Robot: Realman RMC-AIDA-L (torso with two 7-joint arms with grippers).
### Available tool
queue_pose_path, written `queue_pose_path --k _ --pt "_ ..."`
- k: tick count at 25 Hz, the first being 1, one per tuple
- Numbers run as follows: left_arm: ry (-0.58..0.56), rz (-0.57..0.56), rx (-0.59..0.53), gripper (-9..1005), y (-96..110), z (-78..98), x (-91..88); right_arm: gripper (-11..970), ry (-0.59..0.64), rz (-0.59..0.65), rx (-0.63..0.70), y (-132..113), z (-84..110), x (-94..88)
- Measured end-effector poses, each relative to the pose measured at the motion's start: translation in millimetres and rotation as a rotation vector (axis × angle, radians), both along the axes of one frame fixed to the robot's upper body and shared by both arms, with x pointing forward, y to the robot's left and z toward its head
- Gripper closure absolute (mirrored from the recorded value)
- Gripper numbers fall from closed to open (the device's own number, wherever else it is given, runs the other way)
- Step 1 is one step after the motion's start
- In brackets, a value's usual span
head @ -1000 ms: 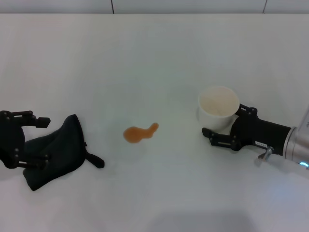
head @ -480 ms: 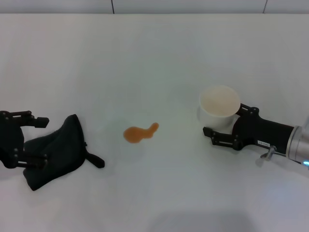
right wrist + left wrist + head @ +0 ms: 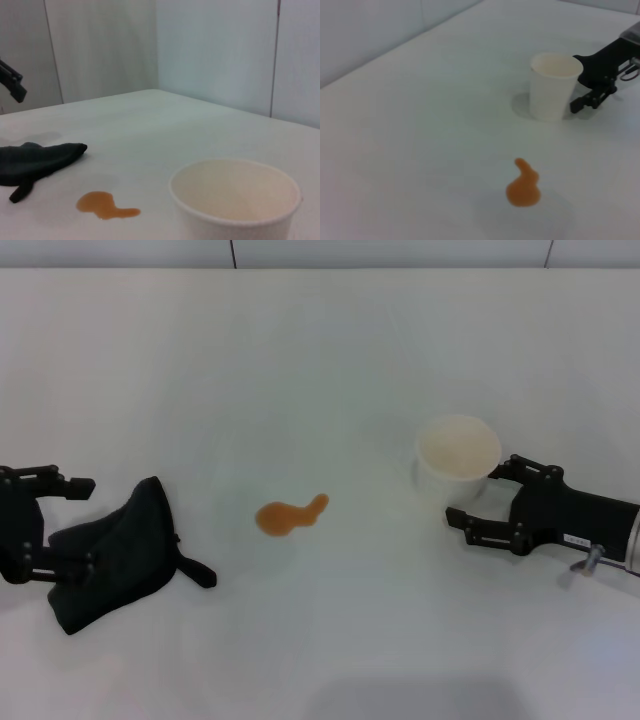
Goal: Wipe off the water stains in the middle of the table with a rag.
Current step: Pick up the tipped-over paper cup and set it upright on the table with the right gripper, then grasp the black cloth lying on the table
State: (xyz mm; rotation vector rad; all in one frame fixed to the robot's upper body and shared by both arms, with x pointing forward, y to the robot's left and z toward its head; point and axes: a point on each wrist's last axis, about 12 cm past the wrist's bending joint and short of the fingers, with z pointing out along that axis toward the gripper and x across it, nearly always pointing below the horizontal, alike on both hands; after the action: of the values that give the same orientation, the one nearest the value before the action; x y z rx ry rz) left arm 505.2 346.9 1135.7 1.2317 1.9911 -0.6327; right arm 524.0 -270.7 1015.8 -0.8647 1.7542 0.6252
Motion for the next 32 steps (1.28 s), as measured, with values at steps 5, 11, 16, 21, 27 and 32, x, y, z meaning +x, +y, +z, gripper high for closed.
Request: queue_pose_path --k 5,11,16,21,27,32 --pt "-0.004 0.011 -0.003 106 2 0.5 -0.2 113 -0.026 0.020 -0.013 -10 6.5 -0.3" --pt "0.008 0.034 -0.019 105 4 -4.0 -0.2 114 -0.058 0.037 -0.035 -24 17.4 1.6" --pt "0.024 0.081 -0.065 104 9 -10.5 -1.9 114 -0.043 0.072 -0.061 -36 30.2 6.2" --pt "0.052 0.101 -0.120 104 4 -13.7 4.9 115 -0.034 0.113 -0.079 -51 61.4 9.1" --pt "0.108 0.135 -0.125 105 5 -9.6 12.2 116 -0.023 0.181 -0.173 -60 114.8 12.2" --pt "0.178 0.138 -0.105 105 1 -3.8 20.2 118 0.065 0.241 -0.265 -49 154.7 18.0"
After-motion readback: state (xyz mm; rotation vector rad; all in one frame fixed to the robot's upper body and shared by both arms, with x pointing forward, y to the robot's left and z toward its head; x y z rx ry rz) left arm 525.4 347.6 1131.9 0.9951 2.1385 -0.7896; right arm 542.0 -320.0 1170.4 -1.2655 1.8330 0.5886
